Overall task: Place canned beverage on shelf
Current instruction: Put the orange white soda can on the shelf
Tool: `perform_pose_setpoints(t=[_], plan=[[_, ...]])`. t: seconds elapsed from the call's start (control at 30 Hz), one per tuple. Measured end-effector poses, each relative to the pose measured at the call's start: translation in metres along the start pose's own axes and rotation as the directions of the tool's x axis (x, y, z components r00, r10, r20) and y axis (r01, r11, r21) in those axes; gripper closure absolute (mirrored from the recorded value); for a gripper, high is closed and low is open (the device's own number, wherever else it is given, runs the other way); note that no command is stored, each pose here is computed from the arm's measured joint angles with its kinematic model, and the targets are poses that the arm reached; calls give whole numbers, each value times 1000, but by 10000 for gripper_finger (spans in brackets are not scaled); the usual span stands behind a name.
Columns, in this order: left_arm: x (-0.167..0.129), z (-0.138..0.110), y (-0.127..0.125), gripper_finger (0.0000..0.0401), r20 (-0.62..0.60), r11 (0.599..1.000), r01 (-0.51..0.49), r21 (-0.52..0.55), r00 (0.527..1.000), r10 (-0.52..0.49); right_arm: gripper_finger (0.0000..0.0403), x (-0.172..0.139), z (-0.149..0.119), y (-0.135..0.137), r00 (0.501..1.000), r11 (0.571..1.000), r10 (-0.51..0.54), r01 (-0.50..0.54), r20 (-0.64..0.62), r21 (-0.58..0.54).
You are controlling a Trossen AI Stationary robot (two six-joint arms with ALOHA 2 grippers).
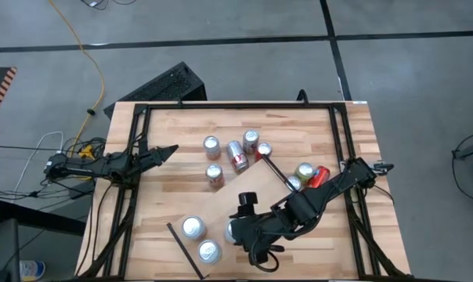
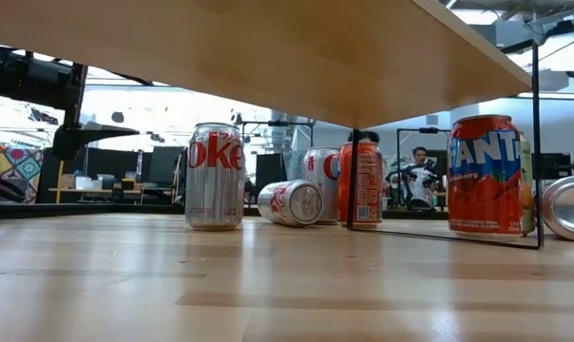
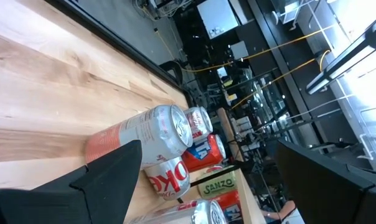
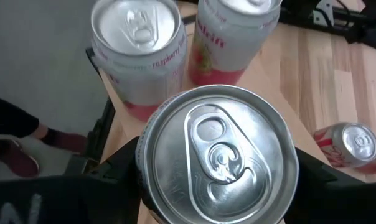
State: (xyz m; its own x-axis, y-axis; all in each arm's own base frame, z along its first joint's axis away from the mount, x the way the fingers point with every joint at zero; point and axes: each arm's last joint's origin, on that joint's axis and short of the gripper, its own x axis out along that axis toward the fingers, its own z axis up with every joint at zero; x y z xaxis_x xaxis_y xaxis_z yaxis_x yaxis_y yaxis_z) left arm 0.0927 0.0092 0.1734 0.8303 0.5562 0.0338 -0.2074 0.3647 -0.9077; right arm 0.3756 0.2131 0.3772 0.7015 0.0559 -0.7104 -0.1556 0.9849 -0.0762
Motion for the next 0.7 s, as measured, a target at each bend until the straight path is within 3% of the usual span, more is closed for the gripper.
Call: perform_pose_setpoints(t=[0.7], plan=[[0,0,0,50,2,1000,-1,11,1000,1,140,23,-4,0,998,999,36,-36,-56,-1]])
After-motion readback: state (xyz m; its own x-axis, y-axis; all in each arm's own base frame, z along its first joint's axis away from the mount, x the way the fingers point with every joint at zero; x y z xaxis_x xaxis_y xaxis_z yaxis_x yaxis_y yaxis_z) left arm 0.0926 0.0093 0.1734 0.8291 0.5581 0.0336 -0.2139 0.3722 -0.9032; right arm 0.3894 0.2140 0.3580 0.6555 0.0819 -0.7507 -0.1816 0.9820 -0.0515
